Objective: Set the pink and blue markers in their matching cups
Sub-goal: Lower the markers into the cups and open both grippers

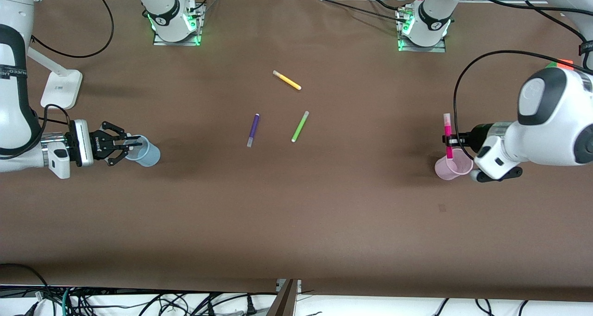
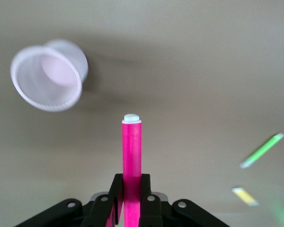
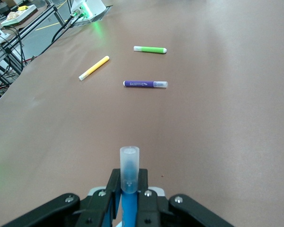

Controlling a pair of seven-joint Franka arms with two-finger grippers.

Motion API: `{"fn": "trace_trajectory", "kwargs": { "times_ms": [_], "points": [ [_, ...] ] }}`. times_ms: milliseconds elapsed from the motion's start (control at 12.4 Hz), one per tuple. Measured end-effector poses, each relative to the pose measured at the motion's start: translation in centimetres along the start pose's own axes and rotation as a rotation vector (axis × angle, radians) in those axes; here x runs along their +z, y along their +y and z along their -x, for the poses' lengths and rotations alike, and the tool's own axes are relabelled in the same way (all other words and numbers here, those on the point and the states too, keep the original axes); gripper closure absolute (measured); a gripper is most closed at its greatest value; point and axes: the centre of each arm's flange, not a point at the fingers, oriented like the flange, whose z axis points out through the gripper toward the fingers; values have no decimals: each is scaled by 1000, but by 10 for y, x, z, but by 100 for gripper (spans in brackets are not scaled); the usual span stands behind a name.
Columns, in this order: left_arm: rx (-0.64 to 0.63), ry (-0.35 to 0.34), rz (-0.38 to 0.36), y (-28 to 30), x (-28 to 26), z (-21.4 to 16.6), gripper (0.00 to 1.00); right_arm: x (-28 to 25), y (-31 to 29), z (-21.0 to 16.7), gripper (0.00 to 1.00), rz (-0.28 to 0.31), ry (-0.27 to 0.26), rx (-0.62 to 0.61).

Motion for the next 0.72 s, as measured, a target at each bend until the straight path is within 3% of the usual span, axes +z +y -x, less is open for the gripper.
{"fn": "trace_trajectory", "kwargs": {
  "times_ms": [241,322,483,724],
  "points": [
    [-348,-106,177,-25,-3,-14,82,6,1,16,82,-7,17,-21],
    [-425,-143,230,-35,-7,-16,82,7,1,18,75,-9,21,-18],
    [-527,-255,362,-77,-9,-31,82,6,1,17,53,-6,27,45],
    [-595,-440,560,-170,29,-71,82,-18,-1,-15,16,12,24,332]
  ]
}}
